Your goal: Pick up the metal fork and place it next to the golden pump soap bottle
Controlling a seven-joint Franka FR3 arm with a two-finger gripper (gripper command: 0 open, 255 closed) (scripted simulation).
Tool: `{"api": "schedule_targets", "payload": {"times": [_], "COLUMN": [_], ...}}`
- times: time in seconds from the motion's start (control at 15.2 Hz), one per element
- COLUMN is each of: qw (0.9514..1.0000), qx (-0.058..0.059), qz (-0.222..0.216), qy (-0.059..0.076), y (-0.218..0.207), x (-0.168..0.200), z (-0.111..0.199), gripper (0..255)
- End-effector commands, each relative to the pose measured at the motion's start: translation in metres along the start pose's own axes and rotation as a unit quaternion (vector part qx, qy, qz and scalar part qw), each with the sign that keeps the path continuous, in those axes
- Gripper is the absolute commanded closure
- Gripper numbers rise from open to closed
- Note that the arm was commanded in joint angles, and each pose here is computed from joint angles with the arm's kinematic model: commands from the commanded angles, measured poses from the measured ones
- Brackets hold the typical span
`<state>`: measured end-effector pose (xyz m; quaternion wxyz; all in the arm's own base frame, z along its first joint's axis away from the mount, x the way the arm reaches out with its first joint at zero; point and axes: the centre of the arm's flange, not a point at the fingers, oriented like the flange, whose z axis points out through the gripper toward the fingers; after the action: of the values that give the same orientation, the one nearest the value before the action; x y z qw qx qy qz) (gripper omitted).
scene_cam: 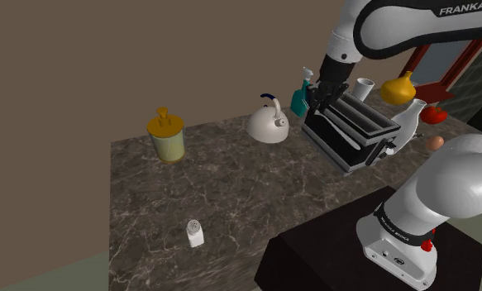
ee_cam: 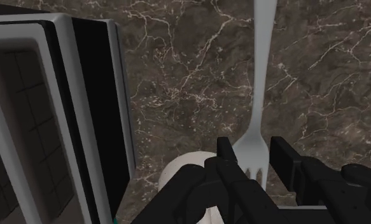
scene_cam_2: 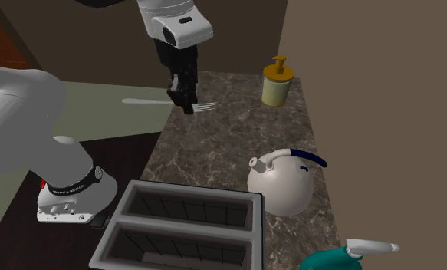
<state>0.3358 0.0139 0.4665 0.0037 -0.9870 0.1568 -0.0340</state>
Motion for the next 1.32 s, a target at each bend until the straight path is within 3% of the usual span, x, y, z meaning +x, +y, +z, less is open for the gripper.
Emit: {"api": "schedule_targets", "payload": {"times": [0.0, 1.25], "qw": [1.0, 1.0], "qx": [0.0, 0.0], "qz": [0.0, 0.0], "qy": [0.0, 0.0], "y": [-0.024, -0.255], "x": [0.01, 0.106], "z": [-0.002, 0.008], "gripper": [255, 255]}}
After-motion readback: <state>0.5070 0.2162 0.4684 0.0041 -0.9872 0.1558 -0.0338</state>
